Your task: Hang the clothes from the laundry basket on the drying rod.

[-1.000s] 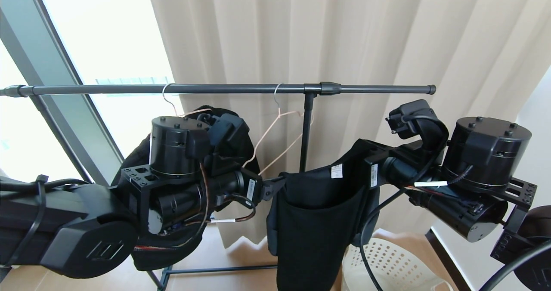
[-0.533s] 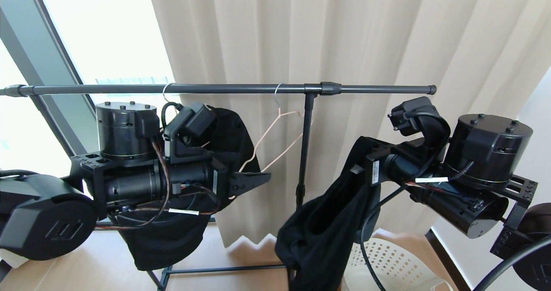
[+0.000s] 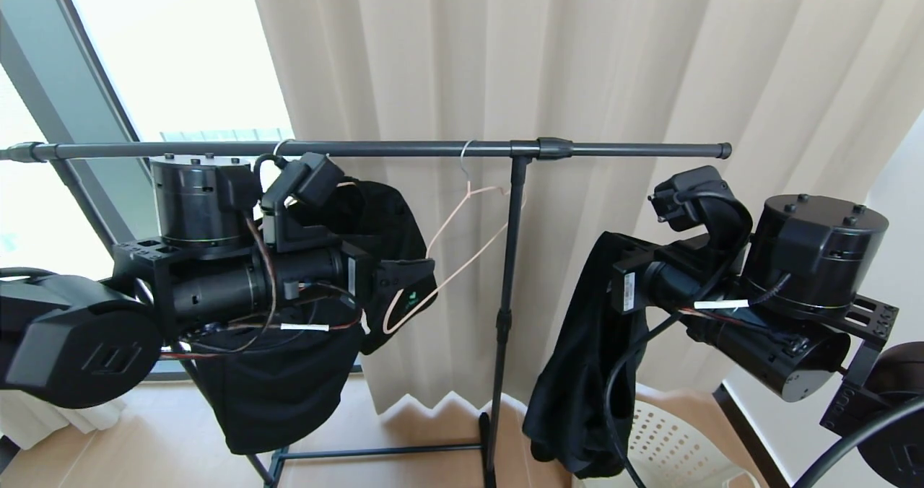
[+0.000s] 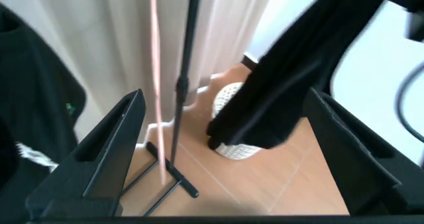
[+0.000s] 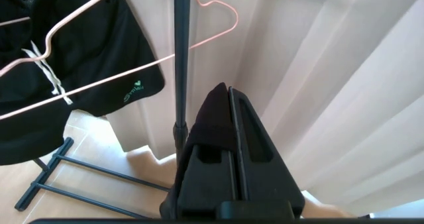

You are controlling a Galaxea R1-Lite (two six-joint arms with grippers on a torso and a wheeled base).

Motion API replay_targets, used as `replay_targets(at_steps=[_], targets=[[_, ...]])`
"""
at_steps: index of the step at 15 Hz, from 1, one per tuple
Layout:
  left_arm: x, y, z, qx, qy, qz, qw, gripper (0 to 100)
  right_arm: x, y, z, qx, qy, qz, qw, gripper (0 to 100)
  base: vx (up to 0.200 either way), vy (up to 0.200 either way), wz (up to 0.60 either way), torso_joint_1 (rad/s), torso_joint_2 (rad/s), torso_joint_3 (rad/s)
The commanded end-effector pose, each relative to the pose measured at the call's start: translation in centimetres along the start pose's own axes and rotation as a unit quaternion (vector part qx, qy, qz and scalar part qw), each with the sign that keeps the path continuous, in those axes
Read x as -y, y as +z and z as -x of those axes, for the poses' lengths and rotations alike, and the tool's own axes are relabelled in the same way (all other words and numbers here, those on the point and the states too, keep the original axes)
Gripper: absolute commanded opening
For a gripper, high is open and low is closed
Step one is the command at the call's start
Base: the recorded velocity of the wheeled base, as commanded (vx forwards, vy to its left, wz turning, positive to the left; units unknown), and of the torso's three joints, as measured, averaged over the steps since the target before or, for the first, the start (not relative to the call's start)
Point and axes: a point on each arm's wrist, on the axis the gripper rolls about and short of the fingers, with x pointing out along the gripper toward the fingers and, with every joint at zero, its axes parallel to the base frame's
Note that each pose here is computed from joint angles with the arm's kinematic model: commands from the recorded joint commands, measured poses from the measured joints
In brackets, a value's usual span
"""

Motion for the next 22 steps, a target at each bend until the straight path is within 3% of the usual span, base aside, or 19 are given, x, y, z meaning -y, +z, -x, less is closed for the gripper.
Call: replay_targets(at_steps=[1,5,8,14,22], targets=[[0.3,-1.2,-3.7,-0.027,0.023,-0.006,0.9994,100,-0.1,-0.3,-0.2,-0.005,0.0,0.002,1.0,0,0.0,0.0,0.0,0.0,0.0,0.0],[-0.7,-2.4,-7.7,-0.042,0.084,-0.01,0.9955,100,0.0,-0.3,-0.2,-0.006,-0.006,0.002,1.0,0,0.0,0.0,0.0,0.0,0.0,0.0],[-1.8,-2.7,-9.3,-0.039,0.114,0.031,0.9922,100,-0.2,-0.5,-0.2,-0.009,-0.009,0.003,0.9999,0,0.0,0.0,0.0,0.0,0.0,0.0],[-2.4,-4.2,-11.0,-0.029,0.139,0.031,0.9894,100,-0.2,-0.6,-0.2,-0.01,-0.009,0.003,0.9999,0,0.0,0.0,0.0,0.0,0.0,0.0],[-2.2,-4.2,-11.0,-0.027,0.138,0.03,0.9896,100,-0.2,-0.6,-0.2,-0.01,-0.008,0.003,0.9999,0,0.0,0.0,0.0,0.0,0.0,0.0]])
